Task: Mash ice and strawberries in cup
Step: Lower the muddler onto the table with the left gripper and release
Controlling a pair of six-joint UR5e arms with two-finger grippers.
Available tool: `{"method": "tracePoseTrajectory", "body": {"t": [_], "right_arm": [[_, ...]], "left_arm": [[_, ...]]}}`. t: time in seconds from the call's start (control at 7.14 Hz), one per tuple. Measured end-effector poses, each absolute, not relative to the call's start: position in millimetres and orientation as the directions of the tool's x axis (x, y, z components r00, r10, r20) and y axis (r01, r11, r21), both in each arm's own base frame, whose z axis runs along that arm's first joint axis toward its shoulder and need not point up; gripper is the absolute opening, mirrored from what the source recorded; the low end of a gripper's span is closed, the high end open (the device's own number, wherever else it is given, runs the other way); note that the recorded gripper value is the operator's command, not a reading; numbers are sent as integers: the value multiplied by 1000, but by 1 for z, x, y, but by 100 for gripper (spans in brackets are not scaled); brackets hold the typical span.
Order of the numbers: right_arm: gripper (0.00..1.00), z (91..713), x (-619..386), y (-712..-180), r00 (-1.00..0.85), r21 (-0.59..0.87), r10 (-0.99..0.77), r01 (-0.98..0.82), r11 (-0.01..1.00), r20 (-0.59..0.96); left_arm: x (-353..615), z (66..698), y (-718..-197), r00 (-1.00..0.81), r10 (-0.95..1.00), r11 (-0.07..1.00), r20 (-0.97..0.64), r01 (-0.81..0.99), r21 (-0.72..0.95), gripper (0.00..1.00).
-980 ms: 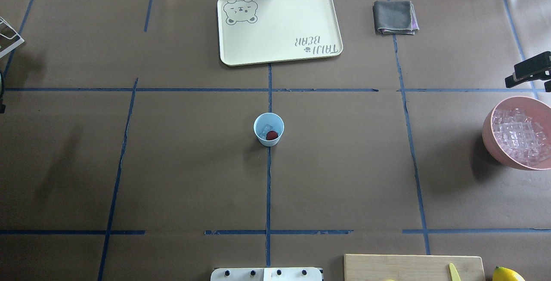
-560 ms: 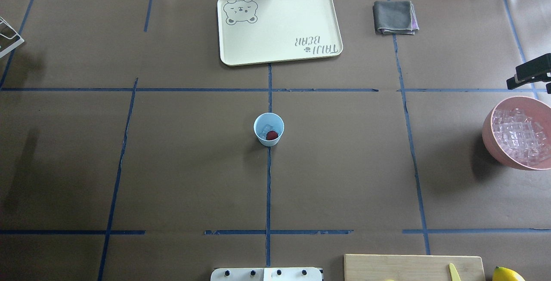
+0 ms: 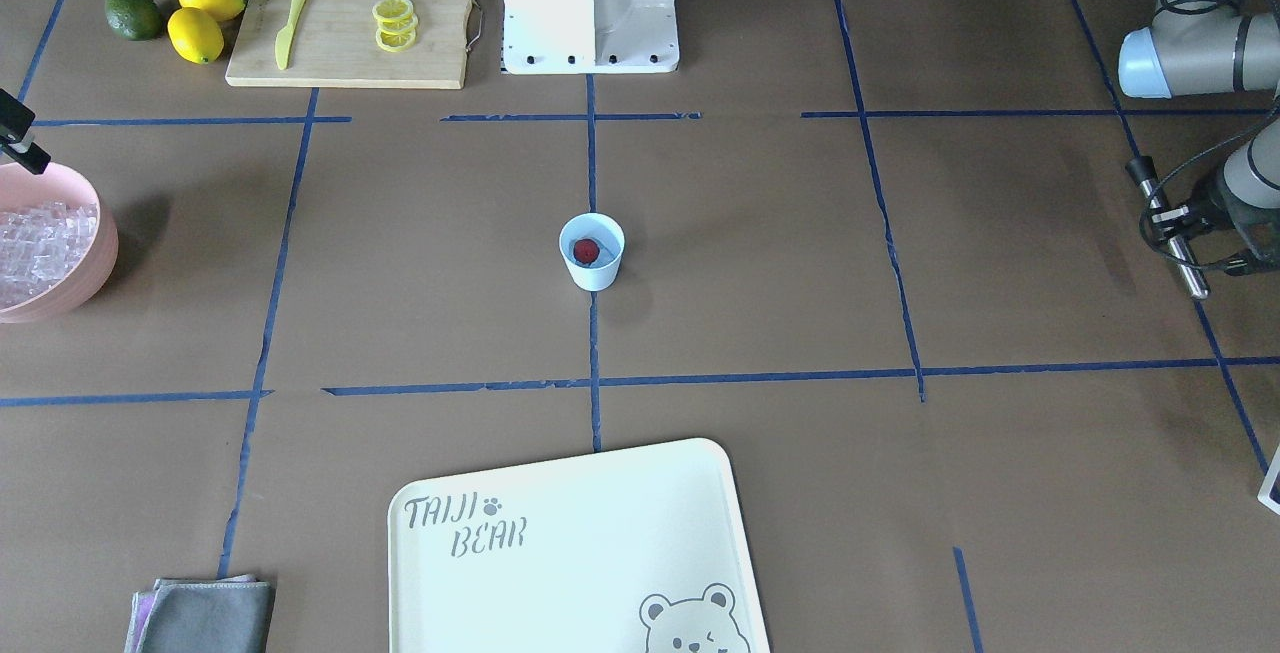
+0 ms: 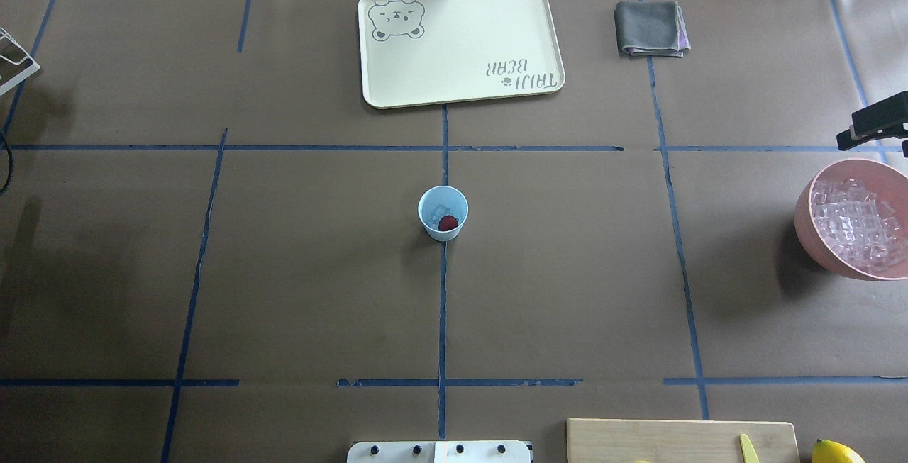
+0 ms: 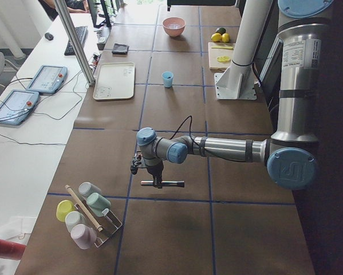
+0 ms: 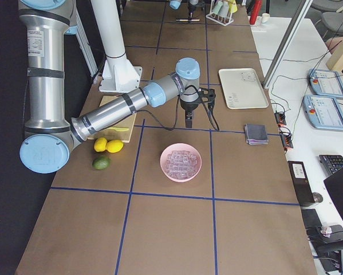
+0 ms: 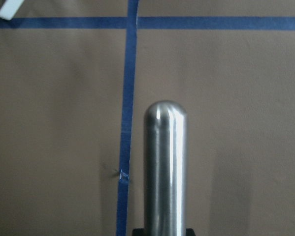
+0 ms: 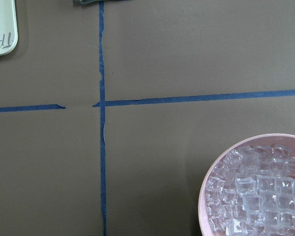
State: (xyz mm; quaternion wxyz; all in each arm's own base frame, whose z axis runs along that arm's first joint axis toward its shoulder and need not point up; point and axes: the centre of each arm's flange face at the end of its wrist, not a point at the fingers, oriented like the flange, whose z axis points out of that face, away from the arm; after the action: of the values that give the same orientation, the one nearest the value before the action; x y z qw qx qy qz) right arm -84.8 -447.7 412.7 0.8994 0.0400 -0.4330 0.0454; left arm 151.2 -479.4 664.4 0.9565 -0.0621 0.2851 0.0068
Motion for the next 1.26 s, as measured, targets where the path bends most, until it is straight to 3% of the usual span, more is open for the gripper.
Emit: {"method": "tracePoseTrajectory", "body": {"t": [0.28,0.42,0.56,0.7,0.98,1.26], "right_arm": [[100,411,-85,-447,620,34,46,-117,993,783],[100,411,-85,-447,620,34,46,-117,993,783],[100,411,-85,-447,620,34,47,-117,993,783],[100,412,-85,-447,620,33,47,-117,993,783],[100,412,-85,-448,621,33,47,-117,993,783],[100,412,-85,-448,621,33,46,-116,993,783]], "left_arm": [[168,662,-478,838,8,991,-545,-81,-110,3],[172,663,-477,838,12,990,-546,-87,-112,11],[174,664,-476,837,13,989,-547,-91,-116,26],[175,665,-476,837,12,988,-548,-92,-120,69],[175,669,-475,837,9,988,-547,-93,-126,100],[176,663,-476,833,15,989,-554,-93,-114,100]]}}
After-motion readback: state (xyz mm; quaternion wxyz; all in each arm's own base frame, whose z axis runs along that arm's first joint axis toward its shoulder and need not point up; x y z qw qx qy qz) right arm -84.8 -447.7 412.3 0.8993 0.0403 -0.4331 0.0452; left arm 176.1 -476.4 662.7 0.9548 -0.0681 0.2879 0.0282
